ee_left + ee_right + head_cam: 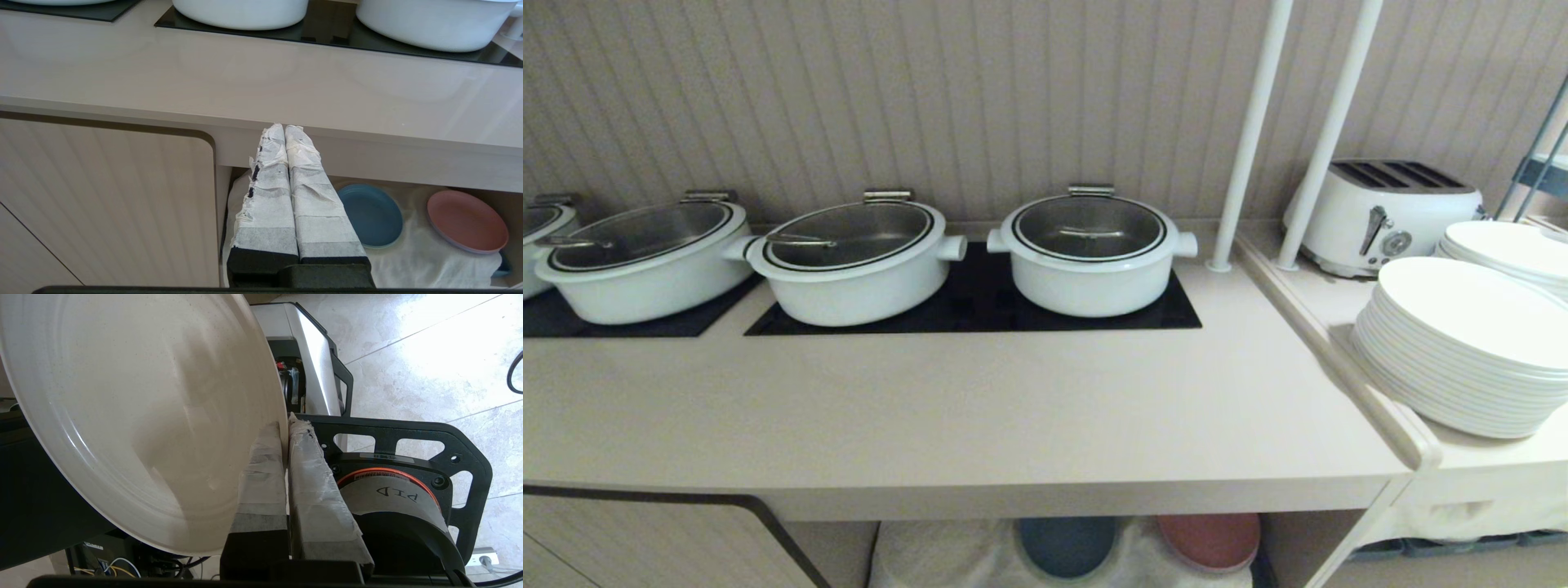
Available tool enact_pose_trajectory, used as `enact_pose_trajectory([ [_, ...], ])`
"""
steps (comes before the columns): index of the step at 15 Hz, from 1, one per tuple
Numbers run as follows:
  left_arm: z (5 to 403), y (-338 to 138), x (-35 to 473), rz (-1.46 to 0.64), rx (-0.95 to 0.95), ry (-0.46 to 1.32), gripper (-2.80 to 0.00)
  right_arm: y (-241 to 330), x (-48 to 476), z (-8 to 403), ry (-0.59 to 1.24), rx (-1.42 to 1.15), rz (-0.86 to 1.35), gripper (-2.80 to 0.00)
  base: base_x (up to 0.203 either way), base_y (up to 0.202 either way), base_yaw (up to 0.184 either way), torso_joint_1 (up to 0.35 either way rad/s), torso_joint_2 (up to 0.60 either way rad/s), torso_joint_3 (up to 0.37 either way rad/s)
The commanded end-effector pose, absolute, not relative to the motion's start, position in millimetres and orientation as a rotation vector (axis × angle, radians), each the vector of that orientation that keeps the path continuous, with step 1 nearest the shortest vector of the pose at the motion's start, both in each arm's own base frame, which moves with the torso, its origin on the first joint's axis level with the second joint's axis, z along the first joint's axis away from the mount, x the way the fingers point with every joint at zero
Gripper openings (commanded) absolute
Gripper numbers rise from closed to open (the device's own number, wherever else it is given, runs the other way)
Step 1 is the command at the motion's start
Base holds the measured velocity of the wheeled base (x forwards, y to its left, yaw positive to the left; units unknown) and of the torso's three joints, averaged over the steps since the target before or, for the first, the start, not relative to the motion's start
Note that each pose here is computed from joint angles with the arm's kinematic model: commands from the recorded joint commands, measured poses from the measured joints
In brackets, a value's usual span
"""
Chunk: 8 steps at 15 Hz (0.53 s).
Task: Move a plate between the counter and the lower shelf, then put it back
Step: Put the plate in the cupboard
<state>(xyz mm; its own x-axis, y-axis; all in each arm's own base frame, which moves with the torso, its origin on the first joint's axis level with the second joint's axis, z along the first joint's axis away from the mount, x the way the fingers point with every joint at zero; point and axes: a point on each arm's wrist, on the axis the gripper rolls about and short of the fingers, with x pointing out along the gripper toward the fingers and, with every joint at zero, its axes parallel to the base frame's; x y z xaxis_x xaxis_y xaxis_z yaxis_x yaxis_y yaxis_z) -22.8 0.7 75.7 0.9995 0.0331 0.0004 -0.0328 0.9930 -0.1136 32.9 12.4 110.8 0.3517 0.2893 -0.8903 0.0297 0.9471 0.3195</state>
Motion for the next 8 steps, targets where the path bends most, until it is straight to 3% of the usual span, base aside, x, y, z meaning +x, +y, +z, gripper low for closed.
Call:
enact_pose_trajectory([
  [1, 75.5, 0.8, -22.8, 0.034, -0.115, -0.002, -2.80, 12.4, 32.8, 110.4, 1.215, 0.304, 0.167, -2.80, 0.000, 0.000, 0.000, 0.000, 0.00, 0.000],
  [8, 75.7, 0.8, -22.9, 0.034, -0.115, -0.003, -2.80, 13.6, 38.0, 109.8, 1.215, 0.302, 0.166, -2.80, 0.000, 0.000, 0.000, 0.000, 0.00, 0.000],
])
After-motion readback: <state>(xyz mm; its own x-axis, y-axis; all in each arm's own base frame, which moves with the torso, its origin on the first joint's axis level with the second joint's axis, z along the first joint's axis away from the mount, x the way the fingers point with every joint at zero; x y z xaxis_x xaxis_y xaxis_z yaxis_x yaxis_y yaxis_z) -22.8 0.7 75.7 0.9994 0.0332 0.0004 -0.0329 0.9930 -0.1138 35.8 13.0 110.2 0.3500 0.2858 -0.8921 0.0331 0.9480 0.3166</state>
